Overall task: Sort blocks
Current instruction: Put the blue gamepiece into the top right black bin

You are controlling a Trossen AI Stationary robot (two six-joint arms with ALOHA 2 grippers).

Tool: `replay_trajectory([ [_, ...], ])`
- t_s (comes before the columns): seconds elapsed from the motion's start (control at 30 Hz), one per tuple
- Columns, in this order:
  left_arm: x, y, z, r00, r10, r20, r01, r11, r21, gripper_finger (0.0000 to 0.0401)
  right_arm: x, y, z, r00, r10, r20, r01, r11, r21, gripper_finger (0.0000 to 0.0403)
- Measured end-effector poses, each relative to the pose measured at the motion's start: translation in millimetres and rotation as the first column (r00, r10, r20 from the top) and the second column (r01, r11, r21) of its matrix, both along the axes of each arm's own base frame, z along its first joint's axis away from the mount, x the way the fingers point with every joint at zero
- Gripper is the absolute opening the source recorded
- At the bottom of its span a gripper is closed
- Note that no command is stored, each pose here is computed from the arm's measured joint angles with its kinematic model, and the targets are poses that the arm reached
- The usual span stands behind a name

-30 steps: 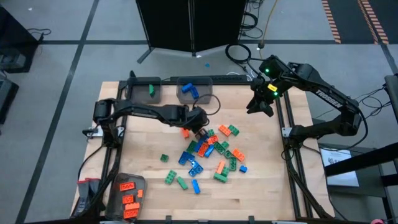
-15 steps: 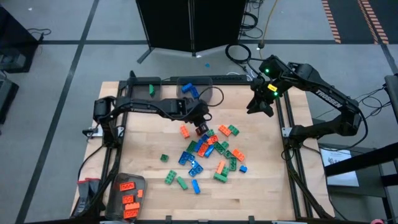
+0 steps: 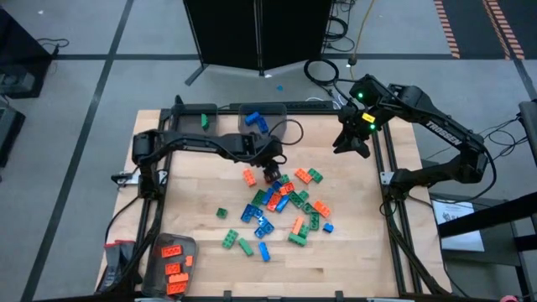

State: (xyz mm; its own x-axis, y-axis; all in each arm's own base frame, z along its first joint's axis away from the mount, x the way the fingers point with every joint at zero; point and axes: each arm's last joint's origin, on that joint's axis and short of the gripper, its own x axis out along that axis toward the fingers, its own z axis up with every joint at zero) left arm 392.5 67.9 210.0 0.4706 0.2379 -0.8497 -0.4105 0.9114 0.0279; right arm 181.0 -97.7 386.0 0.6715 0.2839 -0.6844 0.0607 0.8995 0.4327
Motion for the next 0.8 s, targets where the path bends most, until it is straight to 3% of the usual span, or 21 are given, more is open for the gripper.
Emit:
replay_trajectory([
  [0.33,13,9,-42,0.996,0.054,-0.067,-0.052,0.998,0.026,0.0272,0,0,0,1.0,0.001,-0.005,-0.001,1.0,0.003,0.0134],
  [0.6,14,21,-72,0.988,0.076,-0.137,-0.079,0.997,-0.014,0.0272,-2,1,-1,1.0,0.001,-0.02,-0.001,1.0,0.014,0.0134],
  [0.7,14,24,-76,0.983,0.119,-0.139,-0.124,0.992,-0.03,0.0257,-2,1,-1,1.0,0.001,-0.021,-0.001,1.0,0.014,0.0134],
  [0.8,14,26,-76,0.981,0.14,-0.133,-0.148,0.988,-0.052,0.0215,-2,1,-1,1.0,0.001,-0.021,-0.001,1.0,0.013,0.0134],
])
